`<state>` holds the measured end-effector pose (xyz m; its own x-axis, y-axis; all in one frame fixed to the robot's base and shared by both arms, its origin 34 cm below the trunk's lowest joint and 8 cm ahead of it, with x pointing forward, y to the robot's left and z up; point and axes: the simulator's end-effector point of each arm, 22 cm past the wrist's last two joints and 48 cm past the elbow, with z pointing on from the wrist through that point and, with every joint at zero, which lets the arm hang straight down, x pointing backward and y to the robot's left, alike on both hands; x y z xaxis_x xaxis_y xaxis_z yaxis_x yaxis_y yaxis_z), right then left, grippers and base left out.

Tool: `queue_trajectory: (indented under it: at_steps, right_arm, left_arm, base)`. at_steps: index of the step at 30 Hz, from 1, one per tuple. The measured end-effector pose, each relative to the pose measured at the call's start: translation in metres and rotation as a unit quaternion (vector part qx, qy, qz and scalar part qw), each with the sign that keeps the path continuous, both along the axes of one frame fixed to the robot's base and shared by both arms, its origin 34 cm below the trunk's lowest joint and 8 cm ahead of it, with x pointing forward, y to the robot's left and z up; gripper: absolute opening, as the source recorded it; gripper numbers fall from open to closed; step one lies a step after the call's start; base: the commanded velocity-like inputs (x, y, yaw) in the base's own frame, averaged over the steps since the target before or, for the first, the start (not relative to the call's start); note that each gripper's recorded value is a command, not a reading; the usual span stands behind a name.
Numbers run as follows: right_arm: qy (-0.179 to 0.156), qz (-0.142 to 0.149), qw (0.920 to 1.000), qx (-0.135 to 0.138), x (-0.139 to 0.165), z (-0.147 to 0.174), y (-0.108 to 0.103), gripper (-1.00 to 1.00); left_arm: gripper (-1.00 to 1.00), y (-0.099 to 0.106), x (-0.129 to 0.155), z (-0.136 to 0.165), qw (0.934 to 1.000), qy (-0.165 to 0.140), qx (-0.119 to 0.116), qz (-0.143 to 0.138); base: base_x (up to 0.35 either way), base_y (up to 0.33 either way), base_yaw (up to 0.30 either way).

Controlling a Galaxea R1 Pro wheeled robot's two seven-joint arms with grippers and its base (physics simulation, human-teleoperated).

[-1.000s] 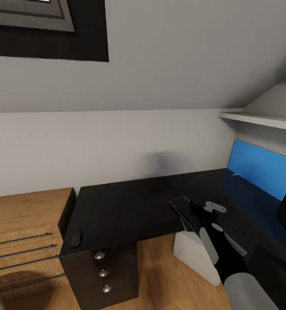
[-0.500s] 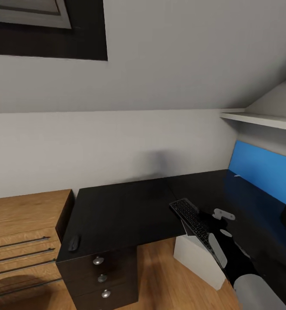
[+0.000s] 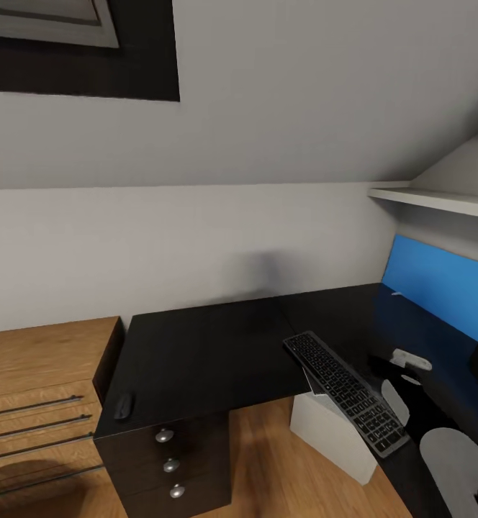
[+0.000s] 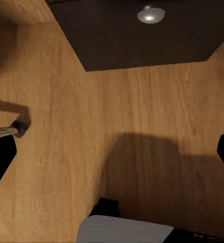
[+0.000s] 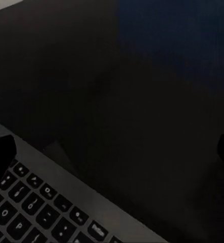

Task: In the bedroom, organize the workspace by keeping the computer under the desk, ensuring the monitor is on the desk, placing the keyboard on the desk next to the monitor, placing the mouse on the desk next to the keyboard, moving the folder from the swivel chair onto the desk next to the mouse, stacking the notebook on top of the folder with the pen on top of the notebook, and positioning the swivel chair next to the desk.

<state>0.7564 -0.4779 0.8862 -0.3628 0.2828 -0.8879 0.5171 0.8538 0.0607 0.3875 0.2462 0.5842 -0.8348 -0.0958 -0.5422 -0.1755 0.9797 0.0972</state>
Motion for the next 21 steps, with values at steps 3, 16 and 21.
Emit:
queue_trajectory:
  at_steps: [3,16,21]
  right_arm:
    - [0.010,-0.010,0.9998,0.011,-0.002,-0.006,-0.007,1.00]
    - [0.038,-0.024,0.9981,0.041,-0.003,-0.018,-0.010,1.00]
    - [0.046,-0.037,0.9960,0.067,-0.009,-0.023,-0.017,1.00]
  left_arm:
    - [1.00,0.001,-0.001,0.001,0.9999,-0.012,0.003,-0.001]
    - [1.00,-0.016,0.000,0.003,0.9988,-0.024,0.004,-0.042]
    - [1.00,-0.017,0.000,0.003,0.9988,-0.025,0.003,-0.043]
  base:
    - [0.192,0.000,0.000]
    - [0.076,0.000,0.000]
    - [0.004,0.000,0.000]
